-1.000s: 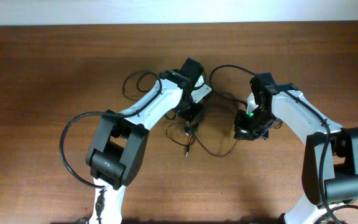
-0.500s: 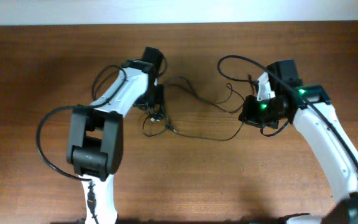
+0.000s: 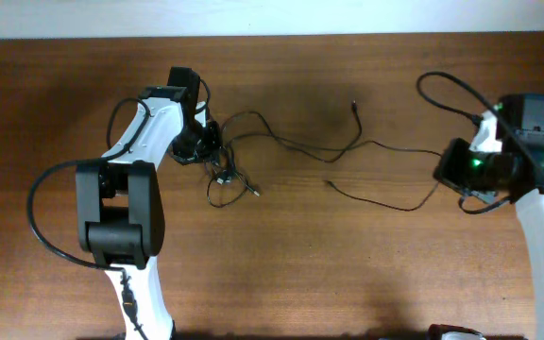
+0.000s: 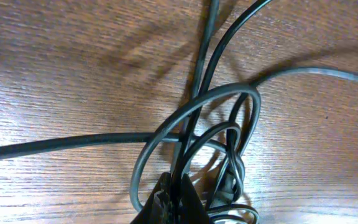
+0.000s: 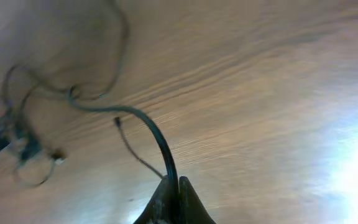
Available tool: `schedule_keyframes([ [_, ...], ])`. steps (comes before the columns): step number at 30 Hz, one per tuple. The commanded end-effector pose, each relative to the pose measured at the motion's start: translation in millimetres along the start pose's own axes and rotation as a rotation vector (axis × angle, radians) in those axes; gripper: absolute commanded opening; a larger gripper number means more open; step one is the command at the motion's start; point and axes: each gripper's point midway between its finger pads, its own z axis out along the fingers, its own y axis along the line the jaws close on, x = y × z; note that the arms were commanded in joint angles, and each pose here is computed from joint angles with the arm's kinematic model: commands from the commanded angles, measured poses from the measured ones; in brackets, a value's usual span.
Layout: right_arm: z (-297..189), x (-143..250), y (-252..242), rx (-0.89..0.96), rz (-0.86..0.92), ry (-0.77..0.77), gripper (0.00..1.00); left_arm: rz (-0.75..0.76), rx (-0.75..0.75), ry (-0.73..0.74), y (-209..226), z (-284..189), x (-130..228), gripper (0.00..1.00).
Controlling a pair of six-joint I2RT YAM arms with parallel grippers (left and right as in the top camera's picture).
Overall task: Untangle cables
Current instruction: 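Pull the right gripper rightward, drawing a cable out of the knot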
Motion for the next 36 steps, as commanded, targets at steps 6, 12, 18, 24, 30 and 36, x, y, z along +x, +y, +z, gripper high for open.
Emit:
schedule_keyframes([
  [6,-19.8,-24.2,-81.5,0.271,0.283,-0.127,0.04,-0.014,0.033,0.023,-3.3,3.6,3.4,0.0],
  [12,-25.5,-23.6,-126.3,0.35,0.453,-0.147,0.04,0.089,0.296,0.047,-25.7,-8.4,3.0,0.0],
  [18,12.9,-10.6,-151.0,0.39,0.491,-0.084,0.04,0.359,0.912,-0.06,-65.1,-76.1,5.7,0.0],
  [24,68.3,14.0,-169.4,0.415,0.505,0.03,0.04,0.381,0.868,-0.04,-67.6,-68.4,10.4,0.02],
  [30,92.0,24.4,-174.9,0.422,0.502,0.119,0.36,0.495,0.834,-0.016,-90.5,-57.4,25.6,0.17],
  [36,83.4,2.8,-144.7,0.274,0.399,0.13,0.88,0.395,0.648,0.022,-73.1,-35.7,18.3,0.29],
])
